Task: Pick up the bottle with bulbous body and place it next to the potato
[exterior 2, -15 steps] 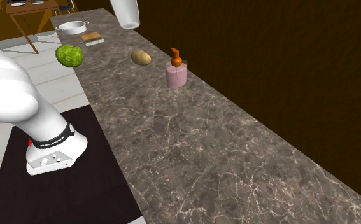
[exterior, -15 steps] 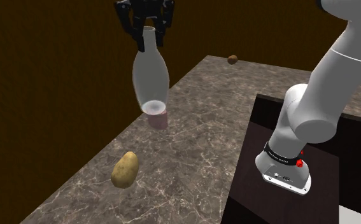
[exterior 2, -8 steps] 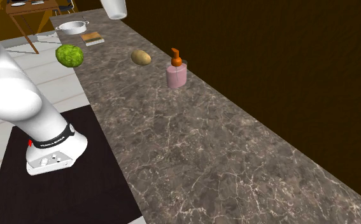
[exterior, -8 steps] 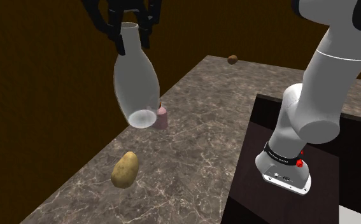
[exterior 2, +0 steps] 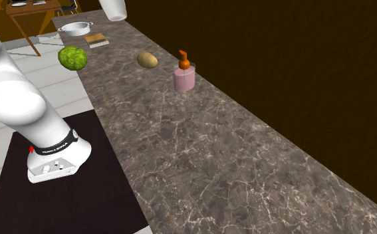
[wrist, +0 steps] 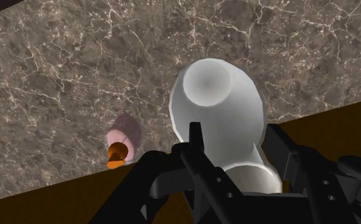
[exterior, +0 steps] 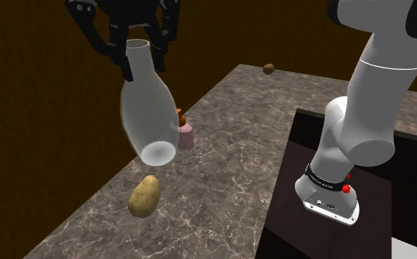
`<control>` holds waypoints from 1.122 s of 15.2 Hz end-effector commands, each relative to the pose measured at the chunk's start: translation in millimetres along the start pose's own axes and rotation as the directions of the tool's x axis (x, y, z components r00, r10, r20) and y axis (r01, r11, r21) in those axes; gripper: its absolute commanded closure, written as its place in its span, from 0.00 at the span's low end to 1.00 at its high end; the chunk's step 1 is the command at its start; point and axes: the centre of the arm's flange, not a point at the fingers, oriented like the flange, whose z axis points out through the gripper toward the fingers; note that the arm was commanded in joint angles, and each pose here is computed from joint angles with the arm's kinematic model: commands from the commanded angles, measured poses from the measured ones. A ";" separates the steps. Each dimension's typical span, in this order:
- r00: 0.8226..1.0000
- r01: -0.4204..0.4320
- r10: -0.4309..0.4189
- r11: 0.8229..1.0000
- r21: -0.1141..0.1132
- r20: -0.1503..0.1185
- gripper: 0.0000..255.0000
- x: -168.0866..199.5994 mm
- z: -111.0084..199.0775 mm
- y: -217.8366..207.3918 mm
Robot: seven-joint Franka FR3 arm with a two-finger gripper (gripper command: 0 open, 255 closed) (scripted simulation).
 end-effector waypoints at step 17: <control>1.000 0.000 0.000 1.000 0.001 -0.001 1.00 -6.3 94.1 -0.2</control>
